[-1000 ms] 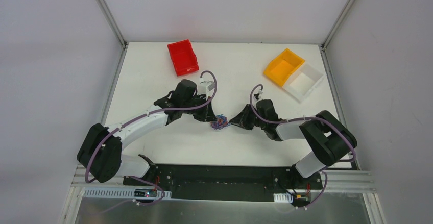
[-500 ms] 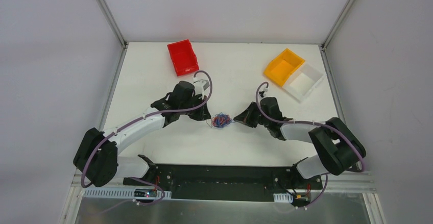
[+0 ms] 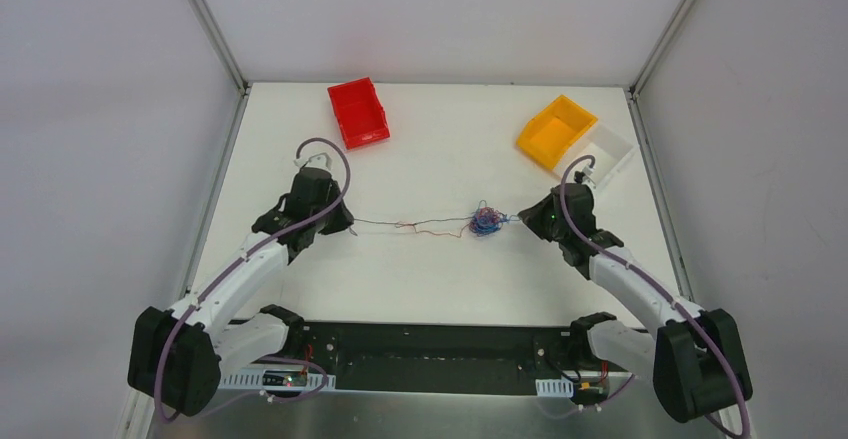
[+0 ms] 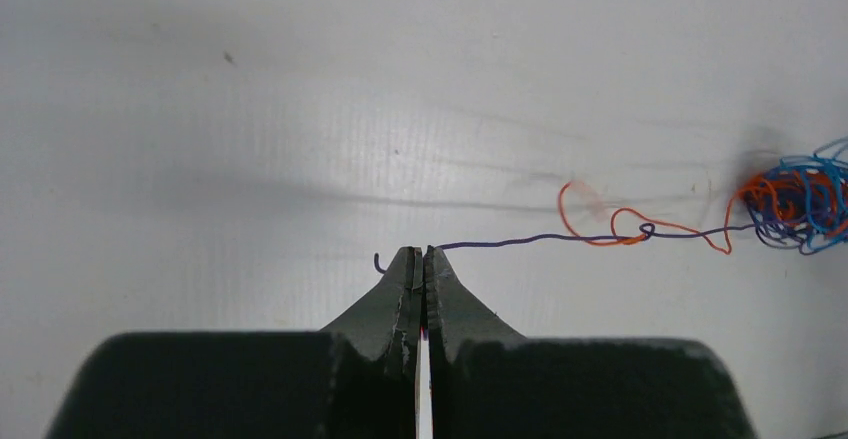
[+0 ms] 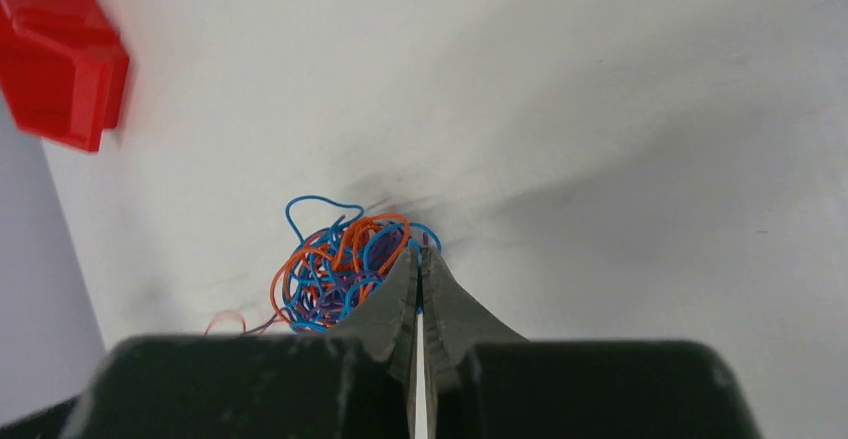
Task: Untangle the cables
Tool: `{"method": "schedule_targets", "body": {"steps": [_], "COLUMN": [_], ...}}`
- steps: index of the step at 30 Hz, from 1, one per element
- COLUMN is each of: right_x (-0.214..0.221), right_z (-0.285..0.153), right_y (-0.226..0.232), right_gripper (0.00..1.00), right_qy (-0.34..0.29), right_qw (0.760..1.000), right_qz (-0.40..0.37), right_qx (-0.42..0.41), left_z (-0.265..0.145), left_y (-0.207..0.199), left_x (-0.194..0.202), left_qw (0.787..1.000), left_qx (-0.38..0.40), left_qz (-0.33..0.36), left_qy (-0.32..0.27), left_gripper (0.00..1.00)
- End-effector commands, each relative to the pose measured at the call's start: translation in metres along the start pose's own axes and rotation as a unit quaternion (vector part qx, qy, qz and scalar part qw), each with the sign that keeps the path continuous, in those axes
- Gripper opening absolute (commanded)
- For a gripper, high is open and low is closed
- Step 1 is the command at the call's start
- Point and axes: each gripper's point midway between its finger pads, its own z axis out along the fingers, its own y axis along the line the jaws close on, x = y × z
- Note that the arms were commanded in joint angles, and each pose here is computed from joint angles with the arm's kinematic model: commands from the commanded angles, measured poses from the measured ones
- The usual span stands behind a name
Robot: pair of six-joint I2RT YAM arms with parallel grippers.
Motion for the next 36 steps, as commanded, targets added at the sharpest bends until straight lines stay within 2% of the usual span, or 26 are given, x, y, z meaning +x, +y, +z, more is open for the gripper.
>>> {"method": "schedule_targets", "body": {"steps": [1,4,7,11,15,22,24,26,29,32,34,36], "right_x": [-0.039,-0.054,-0.06,-0.067,-0.078,-0.08,-0.076,-0.064,-0.042,-0.031,-0.027,-0.024], "right_z": [-0.021,-0.032,-0.038,-0.045,-0.054,-0.054,-0.051,-0.045,-0.039,-0.042,-0.043,-0.045], "right_y": [-0.033,-0.044,-0.049,-0.061,-0.077,-0.074,-0.067,-0.048,-0.005,0.028,0.044,0.057], "right_gripper": [0.0,0.0,0.0,0.0,0.0,0.0,0.0,0.0,0.0,0.0,0.0,0.0], "right_qy": [-0.09,-0.129,-0.139,-0.157,-0.184,-0.179,-0.163,-0.122,-0.046,0.005,0.027,0.044], "right_qw": [0.992,0.986,0.984,0.977,0.965,0.967,0.974,0.987,0.999,0.996,0.993,0.991], "right_qz": [0.011,0.022,0.025,0.033,0.052,0.053,0.037,0.018,-0.019,-0.032,-0.046,-0.063], "right_qx": [0.087,0.106,0.112,0.141,0.18,0.171,0.155,0.104,-0.009,-0.079,-0.102,-0.114], "left_z": [-0.016,-0.029,-0.043,-0.068,-0.087,-0.095,-0.094,-0.09,-0.072,-0.05,-0.037,-0.031], "left_y": [0.041,0.065,0.085,0.113,0.13,0.139,0.137,0.128,0.1,0.06,0.03,0.003], "left_x": [-0.012,-0.021,-0.027,-0.034,-0.037,-0.036,-0.036,-0.039,-0.043,-0.042,-0.037,-0.032], "left_qw": [0.992,0.98,0.967,0.936,0.913,0.9,0.903,0.915,0.95,0.982,0.994,0.998], "left_qx": [-0.098,-0.15,-0.196,-0.266,-0.303,-0.323,-0.319,-0.301,-0.235,-0.133,-0.056,0.017], "left_qz": [-0.057,-0.087,-0.108,-0.148,-0.173,-0.185,-0.181,-0.169,-0.121,-0.073,-0.048,-0.029], "left_qy": [-0.056,-0.092,-0.125,-0.178,-0.213,-0.228,-0.223,-0.21,-0.166,-0.114,-0.082,-0.061], "left_gripper": [0.0,0.0,0.0,0.0,0.0,0.0,0.0,0.0,0.0,0.03,0.21,0.48]}}
